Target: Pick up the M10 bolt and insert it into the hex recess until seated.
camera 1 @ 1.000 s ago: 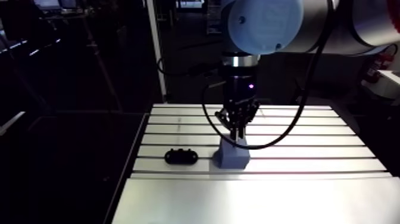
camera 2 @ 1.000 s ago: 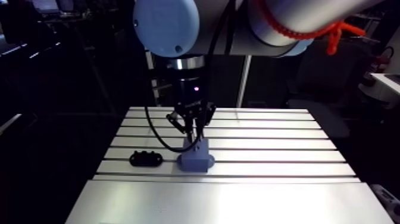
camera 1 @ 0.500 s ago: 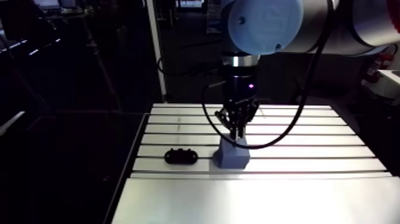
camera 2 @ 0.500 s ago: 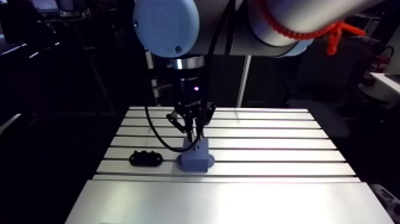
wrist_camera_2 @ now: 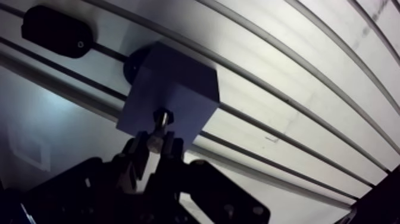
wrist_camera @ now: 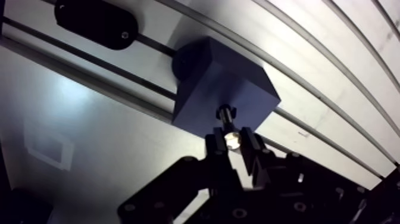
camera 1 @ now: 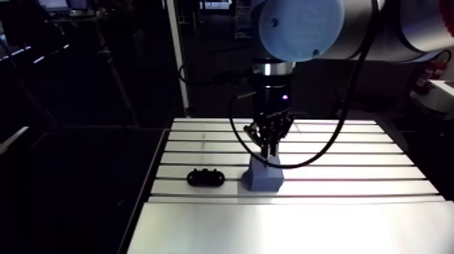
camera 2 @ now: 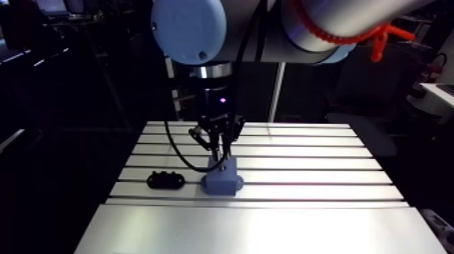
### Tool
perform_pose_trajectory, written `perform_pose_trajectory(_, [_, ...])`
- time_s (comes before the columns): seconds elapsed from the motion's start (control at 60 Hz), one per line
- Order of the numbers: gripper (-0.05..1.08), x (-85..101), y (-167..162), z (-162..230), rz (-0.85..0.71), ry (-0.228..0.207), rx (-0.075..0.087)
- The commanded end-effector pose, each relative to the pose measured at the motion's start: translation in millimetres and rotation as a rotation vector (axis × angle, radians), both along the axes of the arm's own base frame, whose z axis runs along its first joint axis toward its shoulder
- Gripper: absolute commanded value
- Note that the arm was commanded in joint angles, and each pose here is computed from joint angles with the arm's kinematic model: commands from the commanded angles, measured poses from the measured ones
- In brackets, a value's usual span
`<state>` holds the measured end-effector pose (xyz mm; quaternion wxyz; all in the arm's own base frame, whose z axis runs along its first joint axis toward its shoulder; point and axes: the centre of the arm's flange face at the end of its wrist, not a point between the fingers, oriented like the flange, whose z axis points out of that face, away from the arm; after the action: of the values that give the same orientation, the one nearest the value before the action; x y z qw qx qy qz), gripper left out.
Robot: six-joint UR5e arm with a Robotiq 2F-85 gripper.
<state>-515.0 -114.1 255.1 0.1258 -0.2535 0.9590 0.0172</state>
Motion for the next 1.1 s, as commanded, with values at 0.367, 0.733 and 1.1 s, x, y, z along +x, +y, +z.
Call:
perform_pose_trajectory(0.367, [1.08,-1.4,0.4,-0.3,-0.001,0.013,0.001])
perform_pose_trajectory(0.733, [1.08,0.6,0.4,-2.8,0.001,0.006,0.001])
perform_pose_trajectory(1.1, [1.08,1.1,0.2,-3.6,-0.001,0.005,0.0])
